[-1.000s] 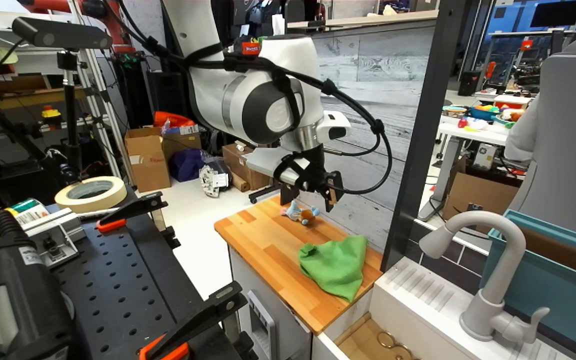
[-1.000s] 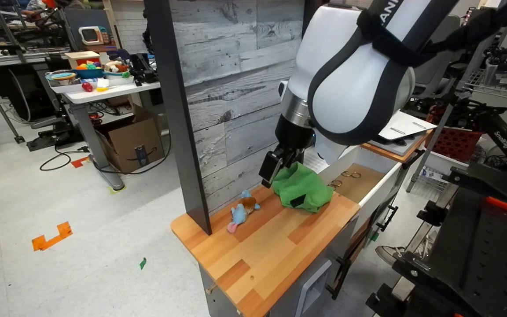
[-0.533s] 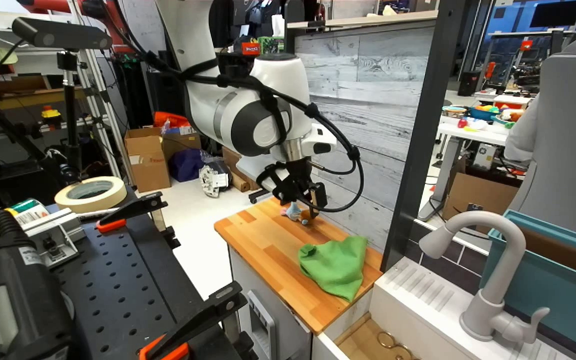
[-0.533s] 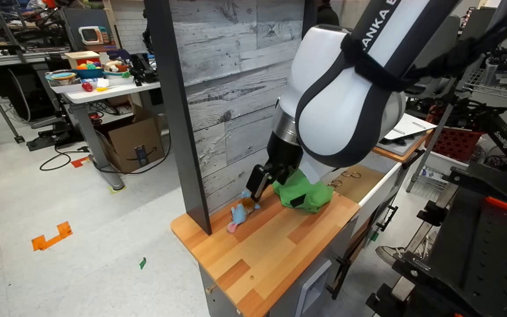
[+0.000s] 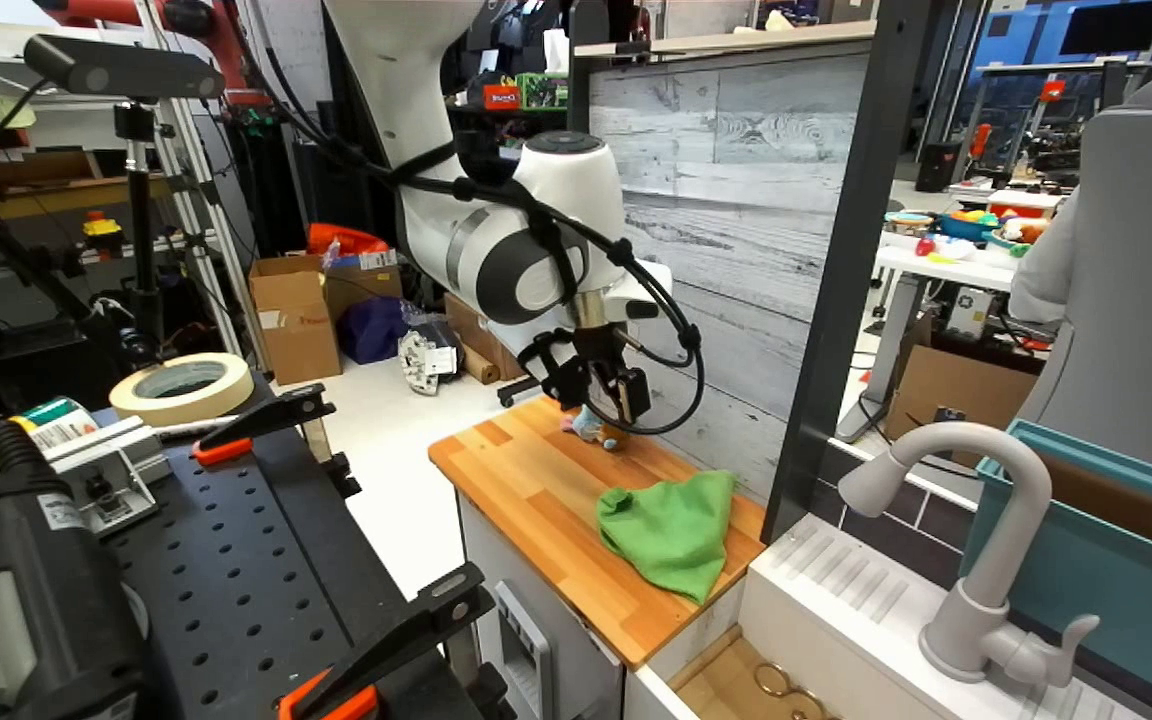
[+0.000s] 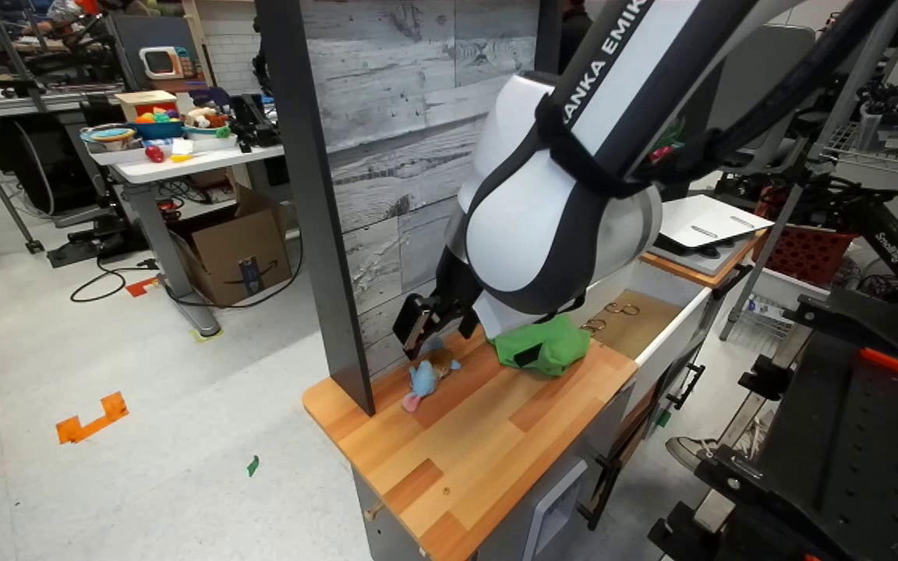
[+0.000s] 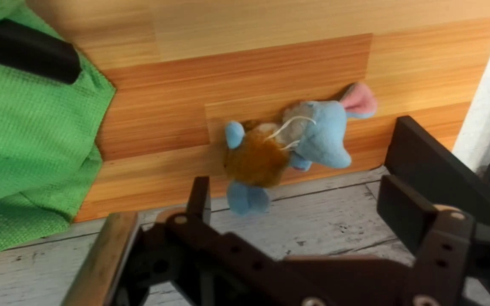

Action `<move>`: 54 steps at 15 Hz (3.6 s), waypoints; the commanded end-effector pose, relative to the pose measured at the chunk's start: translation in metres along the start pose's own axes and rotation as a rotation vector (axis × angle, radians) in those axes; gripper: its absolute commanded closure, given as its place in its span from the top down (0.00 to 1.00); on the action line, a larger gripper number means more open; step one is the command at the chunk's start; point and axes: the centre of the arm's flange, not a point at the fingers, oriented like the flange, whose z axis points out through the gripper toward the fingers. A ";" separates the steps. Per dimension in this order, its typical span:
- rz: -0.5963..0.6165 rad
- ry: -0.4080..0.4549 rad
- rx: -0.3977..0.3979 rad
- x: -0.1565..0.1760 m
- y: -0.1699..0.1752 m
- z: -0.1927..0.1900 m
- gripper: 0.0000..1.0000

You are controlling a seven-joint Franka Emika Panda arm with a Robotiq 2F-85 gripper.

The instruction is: Turn the faucet to the left, then move the blue toy forward

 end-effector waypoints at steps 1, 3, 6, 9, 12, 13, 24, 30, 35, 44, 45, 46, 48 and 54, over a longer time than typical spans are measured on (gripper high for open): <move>0.042 0.006 -0.014 0.009 -0.006 0.032 1.00; 0.047 -0.001 -0.020 0.008 -0.005 0.042 1.00; 0.051 0.003 -0.036 0.007 -0.003 0.053 0.65; 0.045 0.009 -0.043 0.007 -0.001 0.056 0.42; 0.032 0.026 -0.061 0.005 0.003 0.048 0.19; 0.025 0.032 -0.065 0.003 0.004 0.042 0.12; -0.195 0.121 -0.006 -0.083 -0.013 -0.059 0.03; -0.242 0.054 0.000 -0.115 -0.023 -0.048 0.03; -0.238 0.033 -0.008 -0.115 -0.028 -0.027 0.03; -0.236 0.002 -0.042 -0.109 -0.034 0.012 0.38; -0.238 -0.003 -0.042 -0.108 -0.034 0.014 0.40; -0.235 -0.007 -0.044 -0.106 -0.034 0.015 0.46; -0.228 0.001 -0.048 -0.102 -0.034 0.013 0.60; -0.205 0.095 -0.014 -0.084 -0.029 -0.048 1.00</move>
